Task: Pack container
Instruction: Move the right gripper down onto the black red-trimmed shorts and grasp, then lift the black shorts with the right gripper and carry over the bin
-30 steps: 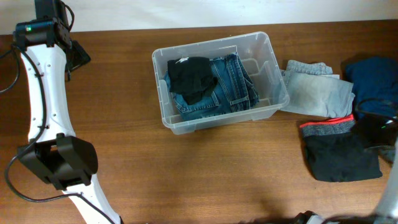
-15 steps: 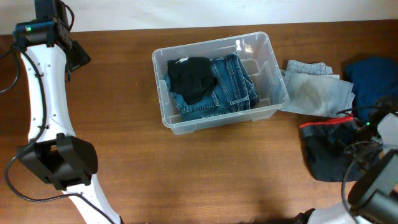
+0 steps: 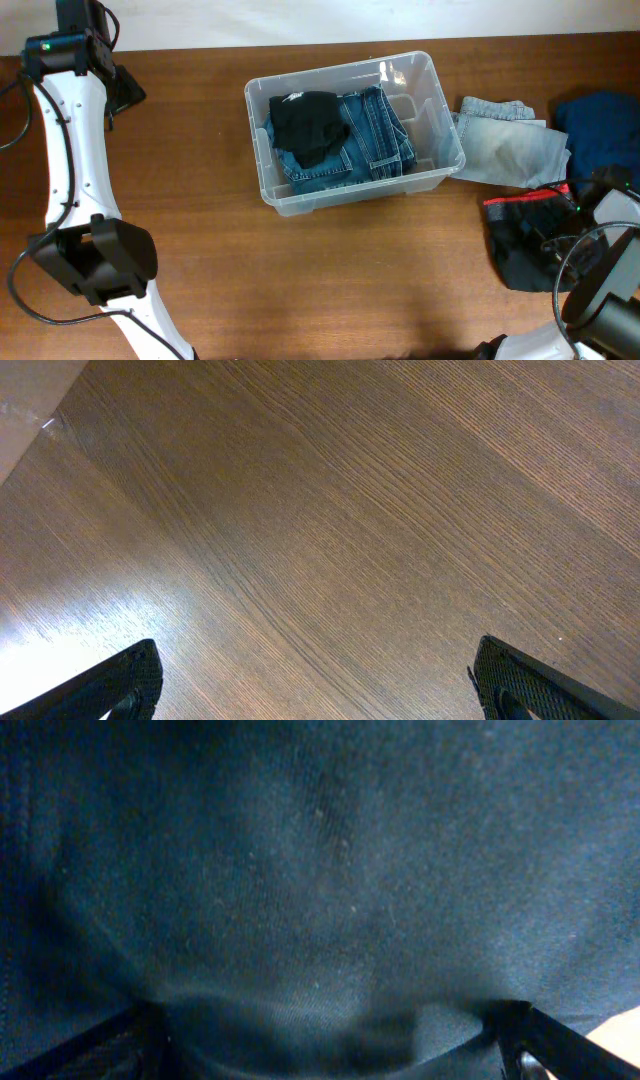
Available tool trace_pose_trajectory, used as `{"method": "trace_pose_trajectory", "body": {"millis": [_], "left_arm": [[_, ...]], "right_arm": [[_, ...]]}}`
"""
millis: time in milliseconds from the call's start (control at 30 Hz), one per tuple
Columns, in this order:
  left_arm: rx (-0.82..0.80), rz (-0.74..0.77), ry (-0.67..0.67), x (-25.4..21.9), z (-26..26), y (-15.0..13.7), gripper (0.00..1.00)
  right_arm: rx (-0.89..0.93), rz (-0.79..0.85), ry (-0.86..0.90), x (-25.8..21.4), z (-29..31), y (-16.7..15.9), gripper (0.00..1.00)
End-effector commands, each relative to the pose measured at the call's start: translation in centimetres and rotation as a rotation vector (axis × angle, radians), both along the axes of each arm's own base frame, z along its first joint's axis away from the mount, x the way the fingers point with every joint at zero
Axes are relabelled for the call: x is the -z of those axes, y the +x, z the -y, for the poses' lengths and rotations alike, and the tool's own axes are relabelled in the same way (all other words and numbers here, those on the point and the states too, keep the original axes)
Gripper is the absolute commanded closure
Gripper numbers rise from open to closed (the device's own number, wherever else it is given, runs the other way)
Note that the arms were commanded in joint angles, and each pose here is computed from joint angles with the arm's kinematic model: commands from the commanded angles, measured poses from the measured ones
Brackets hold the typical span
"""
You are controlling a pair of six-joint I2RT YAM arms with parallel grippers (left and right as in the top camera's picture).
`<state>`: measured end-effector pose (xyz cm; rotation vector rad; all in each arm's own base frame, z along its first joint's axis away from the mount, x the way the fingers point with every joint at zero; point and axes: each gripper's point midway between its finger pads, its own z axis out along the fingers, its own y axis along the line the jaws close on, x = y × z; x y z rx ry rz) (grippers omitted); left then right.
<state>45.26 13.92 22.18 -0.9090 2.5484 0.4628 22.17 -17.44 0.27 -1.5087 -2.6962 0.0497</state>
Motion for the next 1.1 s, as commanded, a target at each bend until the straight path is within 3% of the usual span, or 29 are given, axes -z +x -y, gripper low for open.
{"method": "trace_pose_trajectory", "body": {"millis": [0, 200, 433, 500, 633, 800, 1067], "left_arm": [[-0.005, -0.004, 0.005, 0.1, -0.3, 0.0, 0.01], [-0.005, -0.004, 0.005, 0.1, -0.3, 0.0, 0.01], [-0.005, -0.004, 0.005, 0.1, -0.3, 0.0, 0.01], [-0.005, -0.004, 0.005, 0.1, -0.3, 0.0, 0.01], [-0.005, -0.004, 0.005, 0.1, -0.3, 0.0, 0.01], [-0.005, -0.004, 0.005, 0.1, -0.3, 0.0, 0.0], [-0.005, -0.004, 0.005, 0.1, -0.3, 0.0, 0.01]], "right_arm": [[0.036, -0.067, 0.035, 3.8, -1.4, -2.3, 0.02], [0.036, -0.067, 0.035, 4.8, -1.9, -3.0, 0.02], [0.036, -0.073, 0.05, 4.7, -2.2, -3.2, 0.18], [0.036, -0.073, 0.059, 4.7, -2.4, -3.2, 0.23], [0.032, -0.076, 0.062, 4.7, -2.4, -3.3, 0.46], [0.032, -0.078, 0.064, 4.7, -2.5, -3.4, 0.94], [0.026, -0.094, 0.076, 4.1, -2.5, -3.4, 0.96]]}}
